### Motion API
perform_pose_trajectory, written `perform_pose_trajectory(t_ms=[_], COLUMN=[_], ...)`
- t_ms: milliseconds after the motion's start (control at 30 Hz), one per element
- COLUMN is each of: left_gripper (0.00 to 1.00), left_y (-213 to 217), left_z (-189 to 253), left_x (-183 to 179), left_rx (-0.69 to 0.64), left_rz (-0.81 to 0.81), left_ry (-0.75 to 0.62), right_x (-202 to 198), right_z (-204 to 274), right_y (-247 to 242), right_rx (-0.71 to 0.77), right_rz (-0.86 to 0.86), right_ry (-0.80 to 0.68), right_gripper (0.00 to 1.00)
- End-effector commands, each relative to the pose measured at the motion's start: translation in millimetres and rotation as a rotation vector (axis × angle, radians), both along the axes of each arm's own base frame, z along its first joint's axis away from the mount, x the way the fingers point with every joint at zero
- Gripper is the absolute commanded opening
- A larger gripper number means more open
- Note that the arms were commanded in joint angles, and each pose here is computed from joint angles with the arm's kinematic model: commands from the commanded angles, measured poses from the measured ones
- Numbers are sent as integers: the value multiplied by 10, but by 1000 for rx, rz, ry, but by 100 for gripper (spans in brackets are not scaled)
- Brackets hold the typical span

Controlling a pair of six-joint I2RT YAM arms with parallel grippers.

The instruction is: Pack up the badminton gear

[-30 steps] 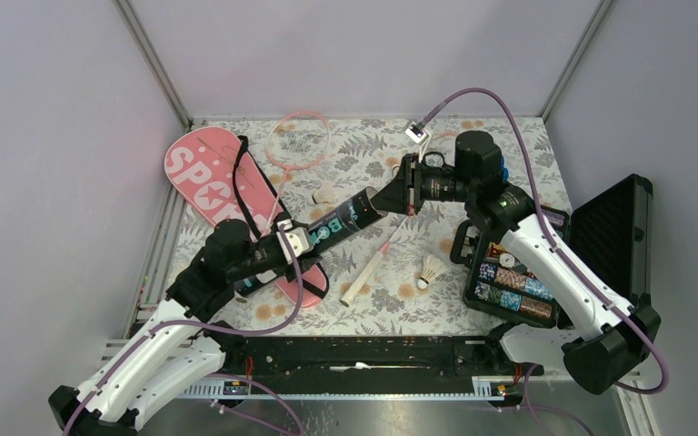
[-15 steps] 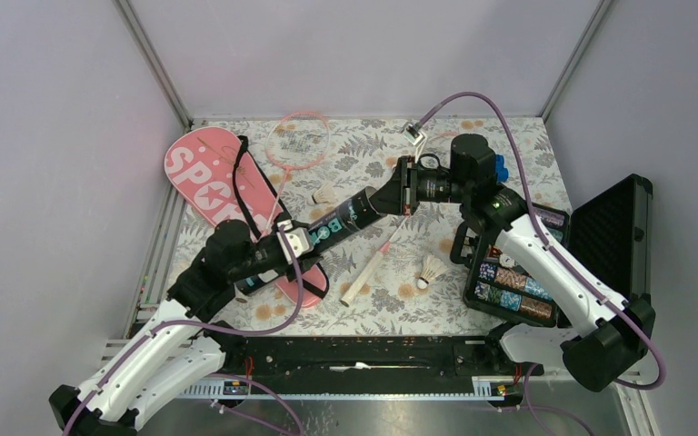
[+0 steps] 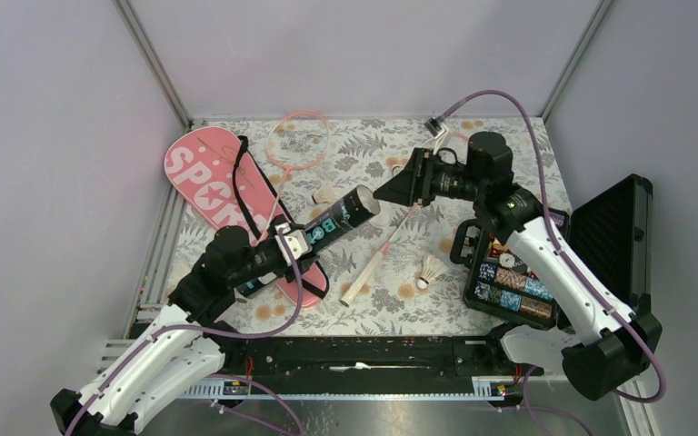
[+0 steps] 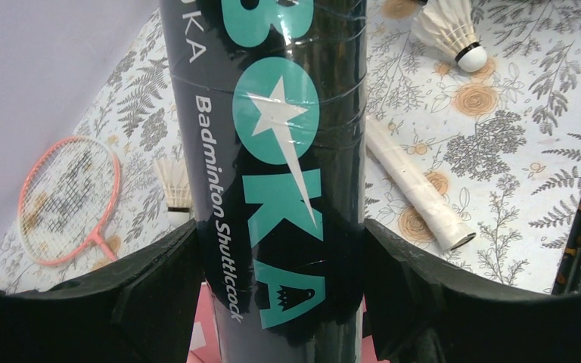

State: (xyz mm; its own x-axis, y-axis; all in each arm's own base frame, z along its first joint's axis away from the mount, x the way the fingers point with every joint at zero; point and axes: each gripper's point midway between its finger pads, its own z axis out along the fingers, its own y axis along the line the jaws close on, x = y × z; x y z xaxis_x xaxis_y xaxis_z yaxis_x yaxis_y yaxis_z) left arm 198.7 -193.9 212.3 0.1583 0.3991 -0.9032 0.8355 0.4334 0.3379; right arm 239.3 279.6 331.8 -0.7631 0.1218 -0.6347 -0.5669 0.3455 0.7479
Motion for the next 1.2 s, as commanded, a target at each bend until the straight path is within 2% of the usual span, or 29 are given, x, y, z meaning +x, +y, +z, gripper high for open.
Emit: perform_pose_trajectory(t_ms=[0, 100, 167, 300, 400, 600, 833, 1167], left_gripper=[23, 23, 23, 23, 23, 23, 24, 24], left_y=[27, 32, 36, 65, 85, 72, 54, 62], left_z=[283, 294, 299, 300, 332, 382, 402, 395], left_x=[133, 141, 139, 151, 141, 128, 108, 120], left_rx=[-55, -61, -62, -56, -64, -81, -95, -97], left_rz=[50, 57, 58, 73, 79, 73, 63, 71], left_ry=[-115, -119, -120, -130, -145, -149, -144, -149], right_x=[24, 66, 132, 306, 235, 117, 107, 153], right_z=[139, 3, -203, -842, -1183, -1671, -2133, -2551], right_y=[-194, -308, -444, -996, -1217, -1410, -1540, -1412], right_rx=[8, -37, -130, -463, -625, -820, -954, -957], right_rz=[-79, -130, -209, -486, -509, -432, -372, -270], right_ry=[-65, -48, -17, 130, 200, 341, 504, 619], right_gripper=[63, 66, 66, 66, 66, 66, 66, 66])
